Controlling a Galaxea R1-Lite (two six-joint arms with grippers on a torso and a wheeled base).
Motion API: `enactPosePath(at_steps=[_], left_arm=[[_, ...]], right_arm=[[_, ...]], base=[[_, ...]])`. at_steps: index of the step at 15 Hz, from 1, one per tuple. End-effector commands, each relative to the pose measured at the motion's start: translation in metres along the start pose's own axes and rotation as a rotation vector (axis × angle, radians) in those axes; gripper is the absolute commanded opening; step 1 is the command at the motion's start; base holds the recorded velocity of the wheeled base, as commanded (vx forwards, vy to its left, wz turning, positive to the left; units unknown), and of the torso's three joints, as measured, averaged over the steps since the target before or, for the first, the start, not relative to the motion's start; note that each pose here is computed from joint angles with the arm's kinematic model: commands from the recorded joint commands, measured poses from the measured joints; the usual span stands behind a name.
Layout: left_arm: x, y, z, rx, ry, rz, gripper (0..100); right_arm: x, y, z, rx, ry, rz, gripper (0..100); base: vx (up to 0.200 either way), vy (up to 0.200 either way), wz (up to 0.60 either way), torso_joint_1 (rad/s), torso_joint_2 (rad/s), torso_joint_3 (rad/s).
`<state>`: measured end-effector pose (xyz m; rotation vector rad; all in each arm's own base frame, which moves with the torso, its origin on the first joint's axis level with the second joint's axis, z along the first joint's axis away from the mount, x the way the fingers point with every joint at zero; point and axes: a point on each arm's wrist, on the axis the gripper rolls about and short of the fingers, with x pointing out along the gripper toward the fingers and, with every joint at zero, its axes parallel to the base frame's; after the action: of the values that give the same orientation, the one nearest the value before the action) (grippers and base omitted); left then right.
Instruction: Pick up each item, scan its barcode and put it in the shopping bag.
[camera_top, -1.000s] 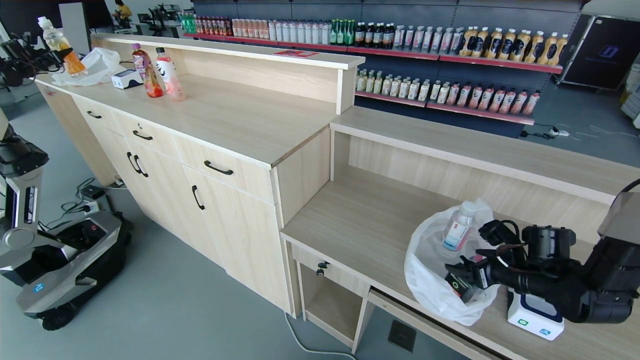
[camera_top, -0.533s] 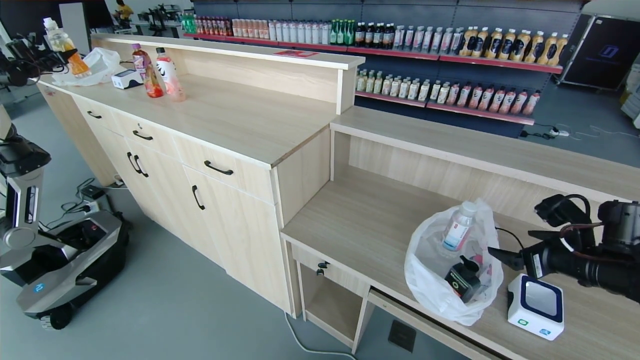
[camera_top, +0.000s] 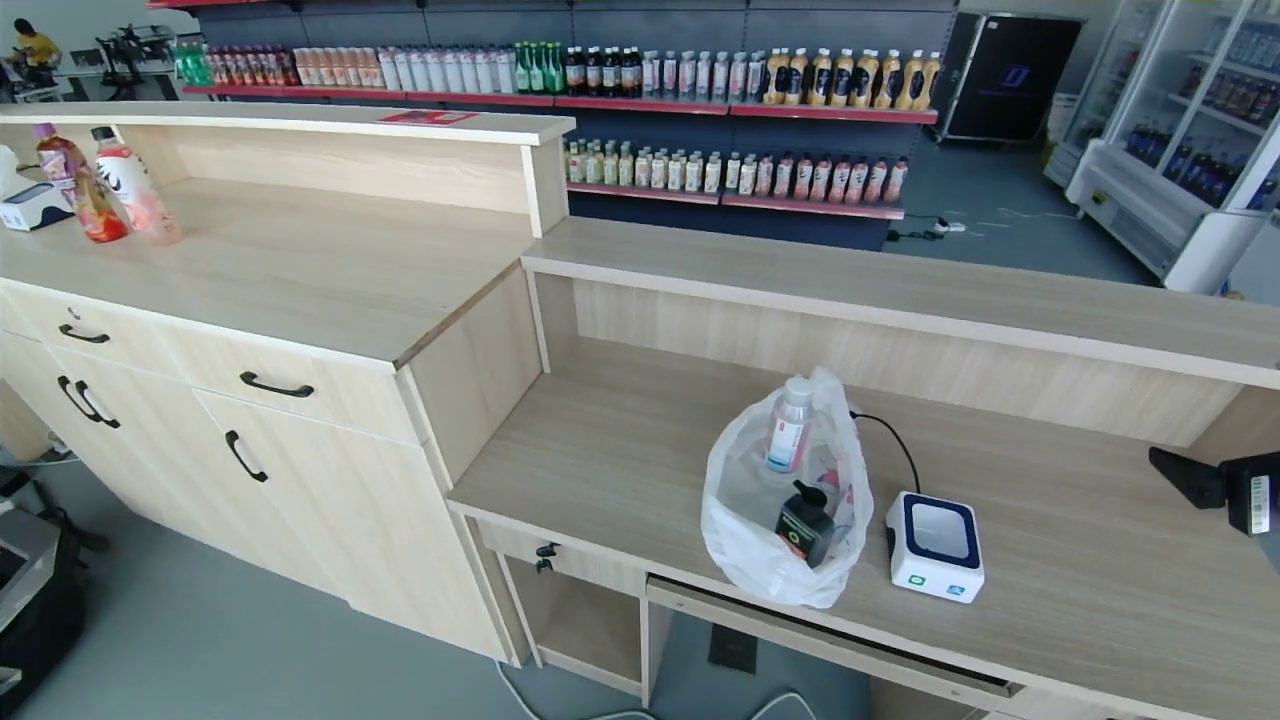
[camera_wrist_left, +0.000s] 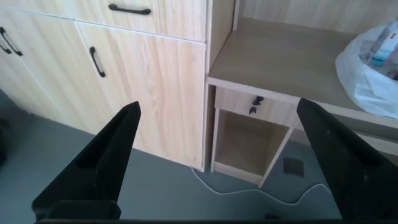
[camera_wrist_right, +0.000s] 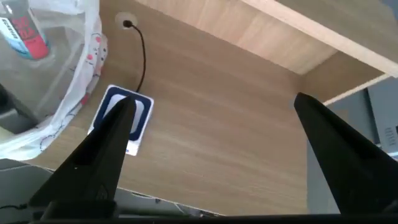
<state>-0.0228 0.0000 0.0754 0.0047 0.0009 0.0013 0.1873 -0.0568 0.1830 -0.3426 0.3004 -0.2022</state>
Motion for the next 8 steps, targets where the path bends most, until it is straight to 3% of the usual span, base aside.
enactPosePath(at_steps=[1,5,7,8], left_arm=[[0.0,0.0,0.0,0.0,-0.001,0.0,100],[0.0,0.0,0.0,0.0,-0.001,0.0,100],[0.0,0.0,0.0,0.0,-0.001,0.0,100],[0.0,0.0,0.0,0.0,-0.001,0.0,100]], right_arm=[[-0.021,-0.001,0.008,0.028,-0.033,-0.044,100],[-0.042,0.014,0.005,0.11,-0.009,-0.087,100],[-0.058,0.023,0.001,0.215,-0.016,-0.092,100],[-0.065,0.024,-0.005,0.242,-0.024,-0.093,100]], base=[[0.0,0.0,-0.6,0.007,0.0,-0.002],[0.0,0.0,-0.6,0.002,0.0,0.005],[0.0,0.0,-0.6,0.012,0.0,0.005],[0.0,0.0,0.0,0.0,0.0,0.0]])
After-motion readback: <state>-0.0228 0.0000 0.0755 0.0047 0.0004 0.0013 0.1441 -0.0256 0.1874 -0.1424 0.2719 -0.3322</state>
